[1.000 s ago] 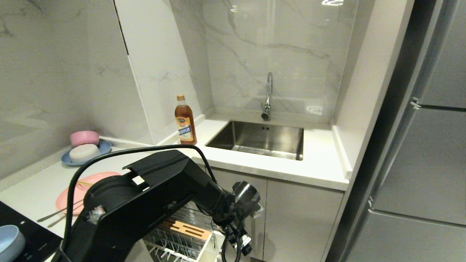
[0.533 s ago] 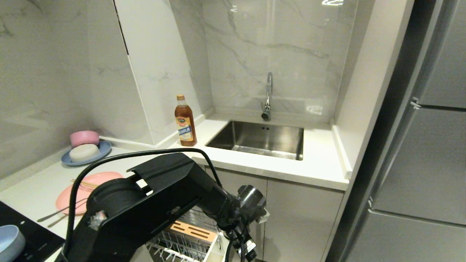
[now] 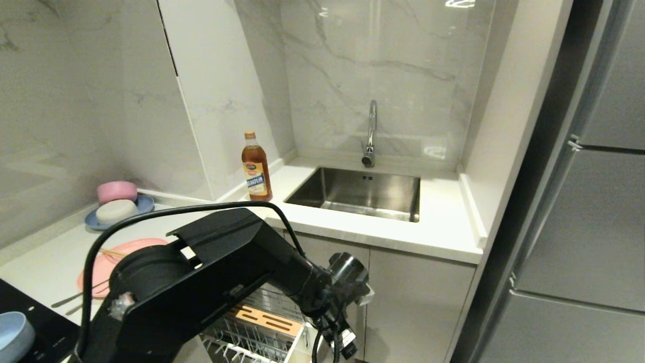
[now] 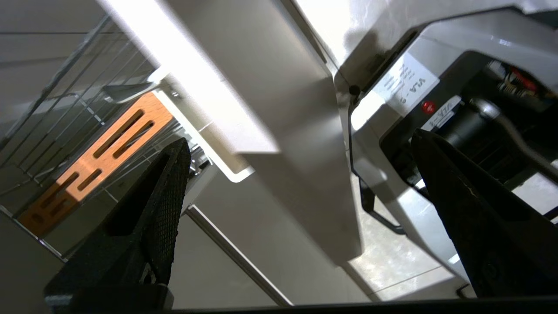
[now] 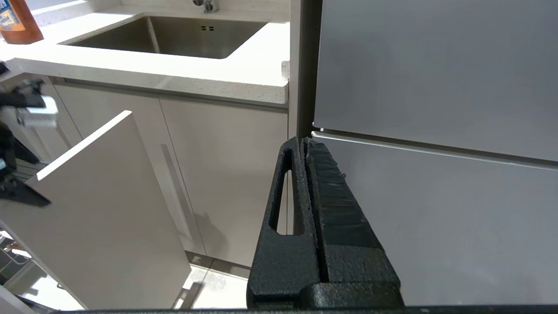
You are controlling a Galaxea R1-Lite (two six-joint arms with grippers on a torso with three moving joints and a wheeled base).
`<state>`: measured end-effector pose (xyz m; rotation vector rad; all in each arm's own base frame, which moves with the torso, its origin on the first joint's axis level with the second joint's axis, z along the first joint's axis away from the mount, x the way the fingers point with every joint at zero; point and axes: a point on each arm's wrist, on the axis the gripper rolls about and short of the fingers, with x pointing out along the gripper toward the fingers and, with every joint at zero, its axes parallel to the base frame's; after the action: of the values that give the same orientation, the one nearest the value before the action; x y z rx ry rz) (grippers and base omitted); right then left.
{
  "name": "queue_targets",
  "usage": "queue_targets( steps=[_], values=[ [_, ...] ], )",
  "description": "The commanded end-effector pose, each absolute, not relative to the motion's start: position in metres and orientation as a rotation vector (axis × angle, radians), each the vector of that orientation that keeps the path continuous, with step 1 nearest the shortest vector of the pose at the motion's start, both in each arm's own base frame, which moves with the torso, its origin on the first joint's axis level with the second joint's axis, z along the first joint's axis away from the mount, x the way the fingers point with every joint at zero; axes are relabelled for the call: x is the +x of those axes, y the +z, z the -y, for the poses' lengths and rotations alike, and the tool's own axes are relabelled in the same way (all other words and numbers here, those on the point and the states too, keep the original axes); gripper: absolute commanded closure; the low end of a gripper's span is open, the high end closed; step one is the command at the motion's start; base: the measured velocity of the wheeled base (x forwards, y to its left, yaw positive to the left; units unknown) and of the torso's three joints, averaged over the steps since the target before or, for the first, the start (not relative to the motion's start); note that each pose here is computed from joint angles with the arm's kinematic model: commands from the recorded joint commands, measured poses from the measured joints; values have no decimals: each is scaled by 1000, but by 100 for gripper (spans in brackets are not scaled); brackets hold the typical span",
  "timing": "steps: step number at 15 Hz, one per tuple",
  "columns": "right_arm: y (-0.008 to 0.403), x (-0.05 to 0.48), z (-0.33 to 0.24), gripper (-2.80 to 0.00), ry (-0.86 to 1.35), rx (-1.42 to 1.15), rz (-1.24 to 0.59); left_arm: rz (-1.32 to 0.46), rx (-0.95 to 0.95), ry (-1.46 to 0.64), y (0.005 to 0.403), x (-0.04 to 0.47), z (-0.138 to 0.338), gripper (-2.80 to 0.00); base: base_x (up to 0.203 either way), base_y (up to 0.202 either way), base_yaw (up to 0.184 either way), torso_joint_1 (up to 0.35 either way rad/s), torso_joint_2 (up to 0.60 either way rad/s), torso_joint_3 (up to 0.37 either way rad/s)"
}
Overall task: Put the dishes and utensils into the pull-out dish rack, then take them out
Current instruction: Open the cupboard
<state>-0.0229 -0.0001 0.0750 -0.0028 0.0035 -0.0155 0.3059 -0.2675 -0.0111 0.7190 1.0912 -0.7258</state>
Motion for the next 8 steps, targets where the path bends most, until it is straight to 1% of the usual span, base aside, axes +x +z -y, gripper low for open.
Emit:
queue_targets(
  steps=[1,3,5,8],
  values=[
    [75,-23,0,0,-15,-3,-6,-1066,691,-717,5,310,260,-280,0,0,0,0,0,0],
    [75,-23,0,0,-15,-3,-6,-1042,637,-717,23,314,251,-280,0,0,0,0,0,0],
    [75,-23,0,0,-15,-3,-6,-973,537,-686,56,323,243,-280,0,0,0,0,0,0],
    [75,-23,0,0,-15,-3,-6,-872,450,-634,103,328,225,-280,0,0,0,0,0,0]
  ],
)
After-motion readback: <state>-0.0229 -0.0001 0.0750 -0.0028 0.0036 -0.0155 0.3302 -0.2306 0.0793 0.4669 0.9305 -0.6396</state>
